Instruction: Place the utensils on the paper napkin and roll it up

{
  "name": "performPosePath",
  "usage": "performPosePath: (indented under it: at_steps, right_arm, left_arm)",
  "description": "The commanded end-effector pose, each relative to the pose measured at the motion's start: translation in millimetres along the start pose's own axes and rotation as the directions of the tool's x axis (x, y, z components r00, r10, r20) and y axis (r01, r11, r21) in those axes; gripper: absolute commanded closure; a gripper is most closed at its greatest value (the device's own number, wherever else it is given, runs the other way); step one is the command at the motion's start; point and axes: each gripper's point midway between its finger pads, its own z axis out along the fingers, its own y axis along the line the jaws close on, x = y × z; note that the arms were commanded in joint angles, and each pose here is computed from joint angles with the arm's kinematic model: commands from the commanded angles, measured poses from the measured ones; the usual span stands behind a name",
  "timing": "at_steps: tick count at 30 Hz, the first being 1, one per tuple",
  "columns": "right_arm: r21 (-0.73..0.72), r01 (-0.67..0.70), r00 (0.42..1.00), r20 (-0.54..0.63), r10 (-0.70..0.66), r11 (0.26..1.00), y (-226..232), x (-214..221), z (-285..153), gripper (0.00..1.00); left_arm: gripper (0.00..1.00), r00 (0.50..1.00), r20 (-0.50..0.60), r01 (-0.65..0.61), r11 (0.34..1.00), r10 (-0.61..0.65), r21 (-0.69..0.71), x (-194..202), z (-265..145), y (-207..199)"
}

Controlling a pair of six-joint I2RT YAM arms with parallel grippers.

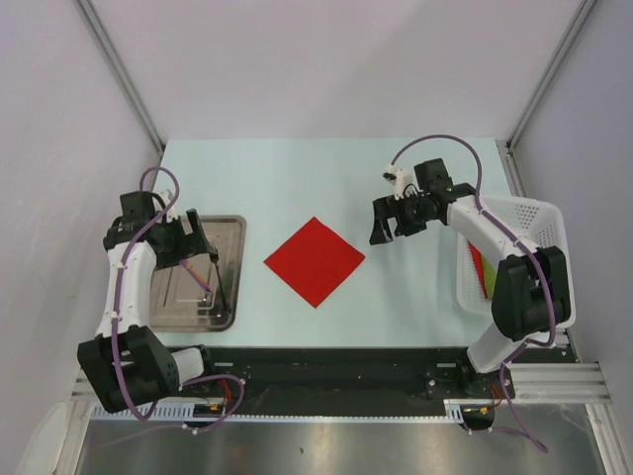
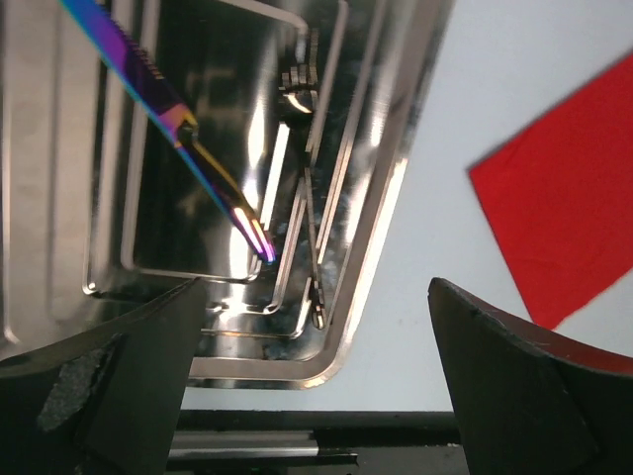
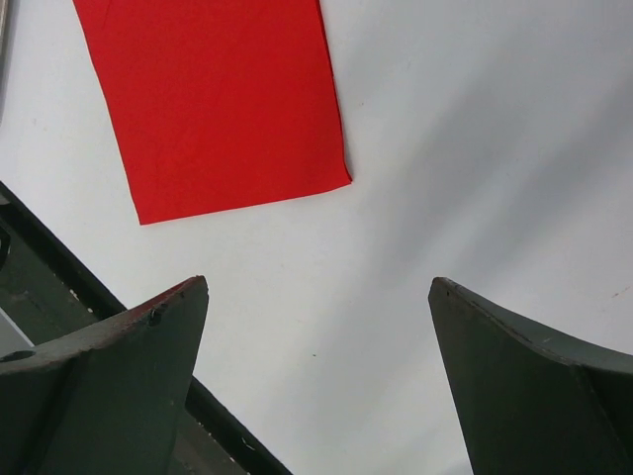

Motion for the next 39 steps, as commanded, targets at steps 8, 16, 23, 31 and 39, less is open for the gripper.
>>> performPosePath:
  at_steps: [8,16,23,31,39]
  right_arm:
    - [0.001,0.035,0.996,0.085,-0.035,0.999,16,-13,-14,0.00]
    - [0.058,0.049,0.997,0.057,-0.053,0.997,3,-4,-11,0.00]
    - [0.072,0.037,0.999,0.006,-0.038,0.997,-7,8,2,0.00]
    - [0.065,0.035,0.999,-0.023,-0.034,0.997,-10,9,11,0.00]
    - [0.069,0.051,0.997,-0.057,-0.047,0.996,-12,9,21,0.00]
  left_arm:
    - [0.00,0.985,0.099,0.166,0.910,-0.139,-0.379,0,-11,63]
    - [0.05,0.976,0.093,0.219,0.888,-0.198,-0.404,-5,15,72]
    - [0.16,0.973,0.067,0.227,0.860,-0.221,-0.457,-5,31,85]
    - [0.32,0.967,0.029,0.238,0.852,-0.254,-0.466,-1,52,89]
    - [0.45,0.957,0.015,0.263,0.850,-0.288,-0.456,-5,71,88]
